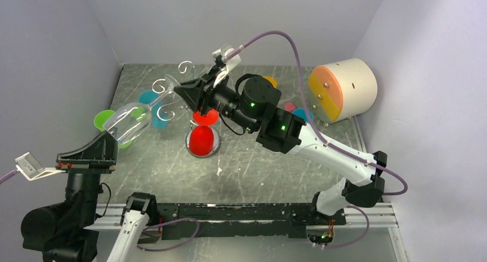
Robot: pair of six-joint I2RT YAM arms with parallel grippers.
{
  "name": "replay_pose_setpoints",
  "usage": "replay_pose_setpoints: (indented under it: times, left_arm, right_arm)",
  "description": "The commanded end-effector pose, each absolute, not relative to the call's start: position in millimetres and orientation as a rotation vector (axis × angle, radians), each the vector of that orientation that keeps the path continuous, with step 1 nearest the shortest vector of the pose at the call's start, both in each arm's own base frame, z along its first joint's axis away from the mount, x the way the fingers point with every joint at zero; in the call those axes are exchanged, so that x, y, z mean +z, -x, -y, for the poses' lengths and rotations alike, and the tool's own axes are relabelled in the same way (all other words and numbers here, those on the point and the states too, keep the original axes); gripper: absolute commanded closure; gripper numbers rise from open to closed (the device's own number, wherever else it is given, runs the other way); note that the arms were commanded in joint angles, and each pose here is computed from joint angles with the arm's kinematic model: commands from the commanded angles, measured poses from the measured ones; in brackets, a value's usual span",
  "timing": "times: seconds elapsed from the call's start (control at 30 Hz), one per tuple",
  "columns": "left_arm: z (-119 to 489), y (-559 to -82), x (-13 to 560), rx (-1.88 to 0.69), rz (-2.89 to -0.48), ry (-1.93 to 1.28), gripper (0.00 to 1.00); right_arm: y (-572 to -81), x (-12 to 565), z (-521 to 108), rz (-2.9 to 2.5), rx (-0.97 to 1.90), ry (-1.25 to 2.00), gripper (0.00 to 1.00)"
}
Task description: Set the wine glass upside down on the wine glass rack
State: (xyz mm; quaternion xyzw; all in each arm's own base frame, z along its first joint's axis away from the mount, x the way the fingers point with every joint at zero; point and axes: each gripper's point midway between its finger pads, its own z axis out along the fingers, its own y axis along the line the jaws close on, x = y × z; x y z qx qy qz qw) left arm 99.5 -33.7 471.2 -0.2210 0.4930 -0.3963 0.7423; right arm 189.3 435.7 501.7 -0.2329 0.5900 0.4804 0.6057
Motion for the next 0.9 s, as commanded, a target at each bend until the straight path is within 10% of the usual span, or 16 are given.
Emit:
replay_pose_setpoints:
  times: [0.0, 0.1, 0.47, 0.87]
  left_arm:
    - [37.3, -93.0, 484.8, -0.888, -1.047, 0.447, 0.93]
    - [38.1, -93.6, 481.3, -0.878, -1.070, 0.446, 0.92]
    - [22.0, -105.6, 443.2, -0.701, -1.225, 0.512, 0.10]
    - [17.7, -81.7, 425.2, -0.671, -1.326, 0.549, 0.00]
  right_arm:
    - [-198.6, 509.5, -426.0, -1.329, 0.961, 0.536, 0.77]
    - [-201.2, 507.6, -425.3, -1.311, 0.887, 0.576, 0.98]
    - [-193.2, 516.3, -416.4, -1.084, 0.763, 0.713, 1.00]
    - [-187.8, 509.5, -414.9, -0.848, 0.374, 0.905, 1.00]
